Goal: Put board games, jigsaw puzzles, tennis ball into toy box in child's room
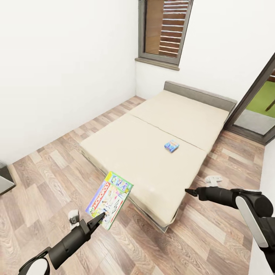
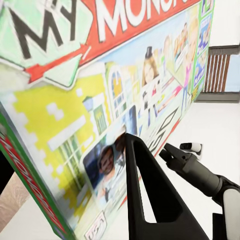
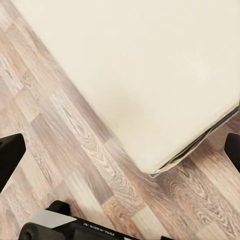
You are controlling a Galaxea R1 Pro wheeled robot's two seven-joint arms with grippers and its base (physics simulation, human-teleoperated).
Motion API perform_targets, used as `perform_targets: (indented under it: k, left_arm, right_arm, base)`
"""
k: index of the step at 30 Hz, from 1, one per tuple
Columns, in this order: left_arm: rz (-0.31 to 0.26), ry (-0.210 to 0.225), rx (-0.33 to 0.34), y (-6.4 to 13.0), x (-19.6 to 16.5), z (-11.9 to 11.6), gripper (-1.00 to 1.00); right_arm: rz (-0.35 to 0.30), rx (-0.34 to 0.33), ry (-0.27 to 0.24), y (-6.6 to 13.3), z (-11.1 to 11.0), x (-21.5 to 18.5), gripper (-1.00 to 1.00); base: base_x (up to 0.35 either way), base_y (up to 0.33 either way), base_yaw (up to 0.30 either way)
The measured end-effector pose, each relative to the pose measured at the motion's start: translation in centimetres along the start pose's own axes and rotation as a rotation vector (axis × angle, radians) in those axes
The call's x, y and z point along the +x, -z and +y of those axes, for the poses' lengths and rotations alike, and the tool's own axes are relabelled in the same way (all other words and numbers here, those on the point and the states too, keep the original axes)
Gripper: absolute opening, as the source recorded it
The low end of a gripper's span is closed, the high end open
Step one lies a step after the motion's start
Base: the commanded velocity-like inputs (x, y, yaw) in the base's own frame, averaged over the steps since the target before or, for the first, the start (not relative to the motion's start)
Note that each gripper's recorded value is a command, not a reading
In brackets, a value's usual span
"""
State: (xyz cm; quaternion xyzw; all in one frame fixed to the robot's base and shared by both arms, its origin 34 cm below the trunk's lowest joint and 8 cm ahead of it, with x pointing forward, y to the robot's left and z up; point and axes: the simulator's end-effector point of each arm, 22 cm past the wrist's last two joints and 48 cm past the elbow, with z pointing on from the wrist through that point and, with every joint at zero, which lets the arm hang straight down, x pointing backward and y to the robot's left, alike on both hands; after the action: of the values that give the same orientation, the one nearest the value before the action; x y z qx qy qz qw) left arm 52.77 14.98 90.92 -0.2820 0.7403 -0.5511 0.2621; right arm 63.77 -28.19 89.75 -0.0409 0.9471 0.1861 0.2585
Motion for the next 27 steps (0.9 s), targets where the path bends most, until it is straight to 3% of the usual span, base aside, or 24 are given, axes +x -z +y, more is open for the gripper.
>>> perform_targets:
  k: [10, 18, 27]
  left_arm:
    - [-0.010, -0.009, -0.007, 0.3, -0.4, 0.0, -1.00]
    - [-0.012, -0.015, -0.006, 0.3, -0.5, -0.1, -1.00]
    - [-0.012, -0.022, -0.006, 0.3, -0.6, -0.4, -1.00]
  right_arm:
    - [-0.013, -0.001, 0.004, 0.6, 0.1, -0.5, 1.00]
    - [-0.023, -0.056, 0.007, 1.1, 1.3, -0.9, 1.00]
    - [-0.057, -0.059, -0.011, 2.2, 0.6, -1.9, 1.00]
  base:
    - [0.000, 0.000, 0.197]
    - [0.000, 0.000, 0.229]
    - [0.000, 0.000, 0.245]
